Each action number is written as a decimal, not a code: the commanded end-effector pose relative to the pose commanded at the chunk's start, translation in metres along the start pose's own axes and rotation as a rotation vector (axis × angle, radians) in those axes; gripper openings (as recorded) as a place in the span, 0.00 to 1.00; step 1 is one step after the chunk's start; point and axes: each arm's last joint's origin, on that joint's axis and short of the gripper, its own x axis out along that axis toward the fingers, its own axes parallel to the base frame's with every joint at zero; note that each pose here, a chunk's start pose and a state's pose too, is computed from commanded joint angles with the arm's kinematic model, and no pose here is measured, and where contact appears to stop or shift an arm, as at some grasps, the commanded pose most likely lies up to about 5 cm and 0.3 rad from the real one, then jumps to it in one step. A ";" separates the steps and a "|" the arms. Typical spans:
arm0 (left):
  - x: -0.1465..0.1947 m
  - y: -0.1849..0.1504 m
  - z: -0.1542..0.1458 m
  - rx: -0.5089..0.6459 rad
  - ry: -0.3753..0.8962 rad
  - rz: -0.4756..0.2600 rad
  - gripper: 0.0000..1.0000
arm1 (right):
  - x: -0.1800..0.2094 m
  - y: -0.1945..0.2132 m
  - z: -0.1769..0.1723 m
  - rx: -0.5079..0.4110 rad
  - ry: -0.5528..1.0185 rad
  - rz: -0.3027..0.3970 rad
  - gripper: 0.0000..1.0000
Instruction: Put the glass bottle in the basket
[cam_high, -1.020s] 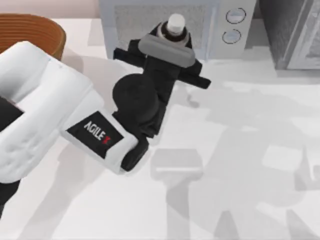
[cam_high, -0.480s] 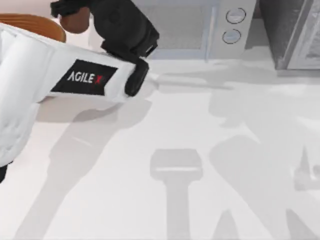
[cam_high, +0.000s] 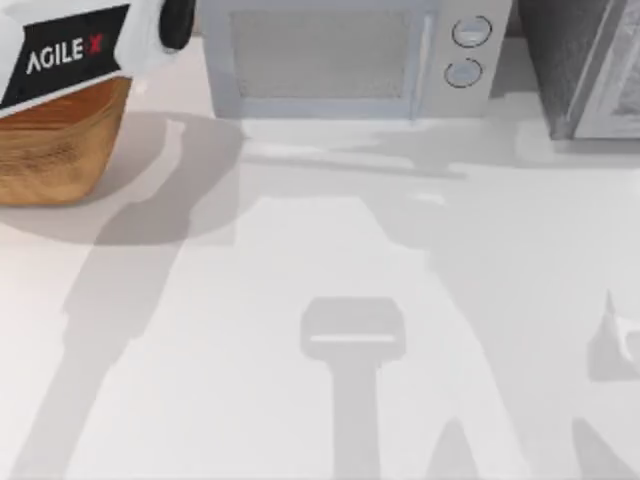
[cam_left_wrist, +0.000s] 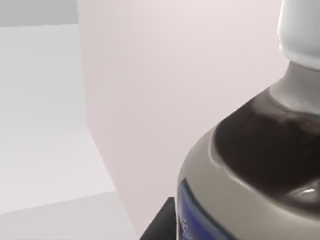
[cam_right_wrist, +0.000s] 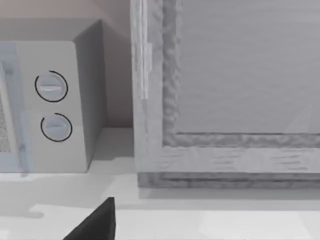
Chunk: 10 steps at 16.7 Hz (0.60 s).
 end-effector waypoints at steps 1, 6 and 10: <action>0.004 0.001 0.003 -0.009 0.008 0.013 0.00 | 0.000 0.000 0.000 0.000 0.000 0.000 1.00; 0.000 -0.001 0.020 -0.208 -0.008 0.002 0.00 | 0.000 0.000 0.000 0.000 0.000 0.000 1.00; 0.004 -0.003 0.017 -0.196 -0.011 0.007 0.00 | 0.000 0.000 0.000 0.000 0.000 0.000 1.00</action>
